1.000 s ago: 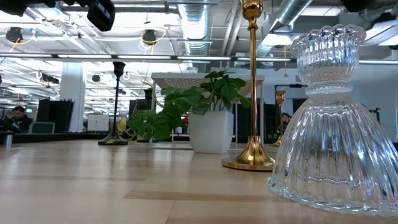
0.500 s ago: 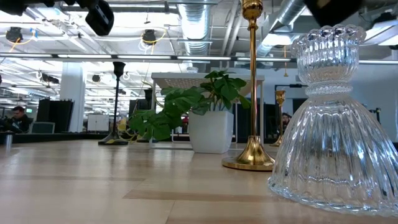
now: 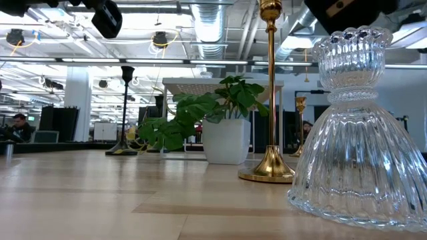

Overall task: Pick & Place candle stick holders
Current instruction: Align the transparent candle holder with the other transparent candle holder on the shelf

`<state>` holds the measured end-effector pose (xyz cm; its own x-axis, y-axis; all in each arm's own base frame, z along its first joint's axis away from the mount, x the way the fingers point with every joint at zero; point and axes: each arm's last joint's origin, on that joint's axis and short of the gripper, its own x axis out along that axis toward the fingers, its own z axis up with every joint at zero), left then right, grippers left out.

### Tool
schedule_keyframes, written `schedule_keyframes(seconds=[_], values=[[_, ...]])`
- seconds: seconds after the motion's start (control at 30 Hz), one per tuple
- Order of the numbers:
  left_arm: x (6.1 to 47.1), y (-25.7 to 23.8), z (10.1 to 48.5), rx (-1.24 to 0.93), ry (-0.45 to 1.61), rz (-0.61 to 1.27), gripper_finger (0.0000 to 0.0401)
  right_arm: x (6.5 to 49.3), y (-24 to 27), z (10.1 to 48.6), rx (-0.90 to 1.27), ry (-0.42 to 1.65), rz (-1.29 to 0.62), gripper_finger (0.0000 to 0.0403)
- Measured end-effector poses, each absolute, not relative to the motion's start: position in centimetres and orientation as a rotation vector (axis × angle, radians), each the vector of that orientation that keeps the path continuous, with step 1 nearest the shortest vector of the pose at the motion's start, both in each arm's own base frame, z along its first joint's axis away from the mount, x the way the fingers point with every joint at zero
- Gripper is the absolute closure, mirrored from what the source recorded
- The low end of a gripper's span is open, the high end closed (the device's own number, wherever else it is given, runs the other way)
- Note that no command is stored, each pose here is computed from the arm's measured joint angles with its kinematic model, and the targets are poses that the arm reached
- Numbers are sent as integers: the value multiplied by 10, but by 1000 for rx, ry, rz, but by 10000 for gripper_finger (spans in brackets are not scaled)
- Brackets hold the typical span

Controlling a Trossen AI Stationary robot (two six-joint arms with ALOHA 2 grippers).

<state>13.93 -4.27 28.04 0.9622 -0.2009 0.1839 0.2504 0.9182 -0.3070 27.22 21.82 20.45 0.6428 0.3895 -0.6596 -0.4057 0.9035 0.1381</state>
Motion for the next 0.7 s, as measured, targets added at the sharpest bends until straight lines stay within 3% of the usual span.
schedule_keyframes(seconds=[0.4,0.7], values=[[139,-43,280,-335,-150,-233,393,274,219,202,-79,753,464,206],[139,-43,280,-335,-150,-233,393,278,211,201,-62,775,426,233]])
